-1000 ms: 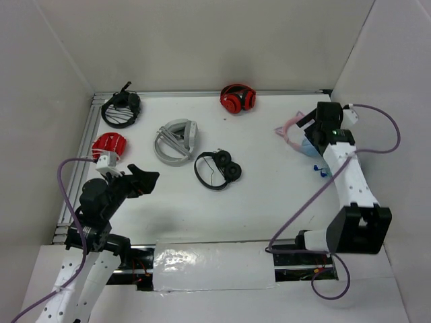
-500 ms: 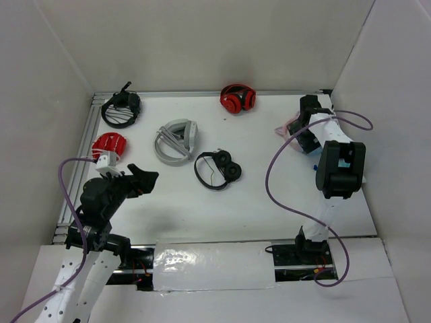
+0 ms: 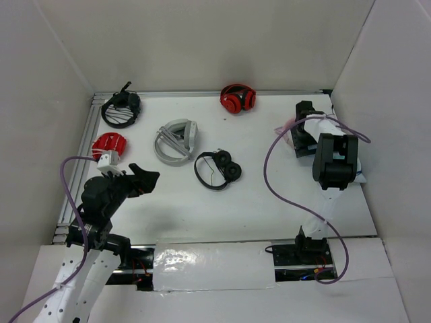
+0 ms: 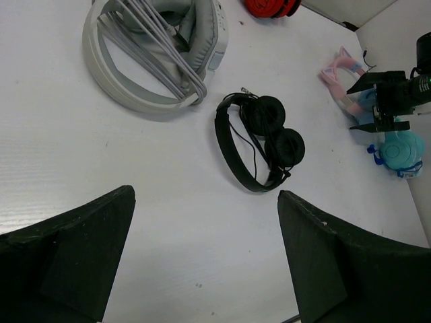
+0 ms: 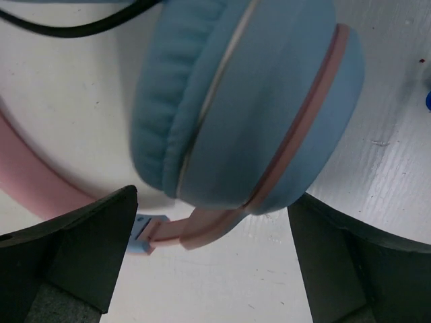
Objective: Wrap the headphones
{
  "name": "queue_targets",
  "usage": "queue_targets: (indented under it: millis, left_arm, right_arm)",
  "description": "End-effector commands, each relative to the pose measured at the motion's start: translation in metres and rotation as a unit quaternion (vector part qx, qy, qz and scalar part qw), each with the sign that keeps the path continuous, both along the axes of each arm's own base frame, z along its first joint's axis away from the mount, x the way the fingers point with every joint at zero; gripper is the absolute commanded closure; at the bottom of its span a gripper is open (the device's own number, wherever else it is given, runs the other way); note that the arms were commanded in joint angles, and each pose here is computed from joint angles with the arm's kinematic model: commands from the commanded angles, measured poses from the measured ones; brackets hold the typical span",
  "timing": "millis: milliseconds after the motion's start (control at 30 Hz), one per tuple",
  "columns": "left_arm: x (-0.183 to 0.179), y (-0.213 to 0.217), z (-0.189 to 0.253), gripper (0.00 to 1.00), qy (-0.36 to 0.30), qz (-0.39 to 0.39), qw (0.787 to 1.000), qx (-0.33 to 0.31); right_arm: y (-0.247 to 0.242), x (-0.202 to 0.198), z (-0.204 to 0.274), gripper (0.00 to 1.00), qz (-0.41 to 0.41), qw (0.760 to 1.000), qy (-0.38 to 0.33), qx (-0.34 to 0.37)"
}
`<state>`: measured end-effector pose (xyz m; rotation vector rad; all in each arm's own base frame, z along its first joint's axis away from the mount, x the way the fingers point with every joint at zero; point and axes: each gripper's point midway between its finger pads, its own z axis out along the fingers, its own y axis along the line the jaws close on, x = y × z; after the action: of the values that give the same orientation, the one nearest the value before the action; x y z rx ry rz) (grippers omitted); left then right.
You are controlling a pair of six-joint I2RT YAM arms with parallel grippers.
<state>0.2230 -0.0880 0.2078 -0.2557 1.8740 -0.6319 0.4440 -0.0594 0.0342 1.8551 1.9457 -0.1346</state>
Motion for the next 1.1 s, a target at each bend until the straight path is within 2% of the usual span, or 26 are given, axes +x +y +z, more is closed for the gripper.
queue_targets:
  millis: [0,67,133,200,233,333,400,467,600,633,800,867,900,933,967,1000,1067]
  left_arm:
    - [0.003,-0.003,0.025,0.01,-0.040,-0.009,0.999,-0.006]
    - [0.003,-0.003,0.025,0.01,-0.041,-0.012,0.999,-0.005]
    - [0.003,-0.004,0.026,0.01,-0.043,-0.012,0.999,-0.005]
    - [0.003,-0.003,0.025,0.00,-0.041,-0.009,0.999,-0.005]
    - [0.003,-0.003,0.025,0.01,-0.040,-0.009,0.999,-0.005]
    - [0.002,-0.004,0.027,0.01,-0.043,-0.015,0.999,-0.004]
    - [0.000,-0.008,0.029,0.01,-0.047,-0.027,0.999,-0.003]
    - [-0.001,-0.009,0.029,0.01,-0.049,-0.034,0.998,0.000]
    - [0.000,-0.015,0.030,0.01,-0.053,-0.053,0.997,0.003]
    - [0.000,-0.017,0.031,0.01,-0.057,-0.062,0.996,0.004]
    - [-0.010,-0.048,0.034,0.01,-0.071,-0.171,0.983,0.007]
    - [-0.015,-0.063,0.036,0.01,-0.071,-0.222,0.972,-0.013]
    - [-0.017,-0.068,0.036,0.01,-0.066,-0.233,0.970,-0.029]
    - [-0.017,-0.074,0.044,0.03,-0.088,-0.254,0.963,-0.035]
    - [-0.021,-0.082,0.040,0.05,-0.078,-0.282,0.955,-0.047]
    - [-0.022,-0.086,0.044,0.07,-0.074,-0.292,0.952,-0.060]
    - [-0.020,-0.092,0.049,0.06,-0.062,-0.307,0.947,-0.069]
  right_arm:
    - [-0.007,-0.002,-0.004,0.02,-0.064,0.998,-0.006,-0.007]
    - [-0.005,0.004,-0.005,0.05,-0.056,0.998,-0.018,0.006]
    - [-0.003,0.006,-0.008,0.12,-0.049,0.999,-0.013,0.008]
    - [-0.002,0.008,-0.008,0.26,-0.034,0.999,-0.006,0.005]
    - [-0.002,0.015,-0.006,0.44,-0.020,1.000,-0.017,0.002]
    - [0.000,0.016,0.000,0.73,0.022,0.999,-0.023,-0.015]
    - [-0.002,0.015,0.011,0.79,0.052,0.997,-0.025,-0.043]
    - [-0.001,0.017,0.021,1.00,0.072,0.995,-0.033,-0.063]
    - [-0.005,0.011,0.053,1.00,0.109,0.983,-0.027,-0.142]
    - [0.009,0.010,0.059,1.00,0.136,0.976,-0.024,-0.170]
    - [0.047,-0.023,0.107,1.00,0.209,0.945,-0.018,-0.250]
    - [0.066,-0.038,0.127,1.00,0.207,0.948,-0.057,-0.235]
    - [0.078,-0.055,0.111,1.00,0.217,0.951,-0.052,-0.215]
    - [0.103,-0.065,0.123,1.00,0.227,0.950,-0.092,-0.193]
    - [0.117,-0.070,0.120,1.00,0.215,0.955,-0.117,-0.165]
    - [0.142,-0.083,0.113,1.00,0.236,0.953,-0.143,-0.126]
    - [0.168,-0.090,0.107,1.00,0.242,0.951,-0.180,-0.072]
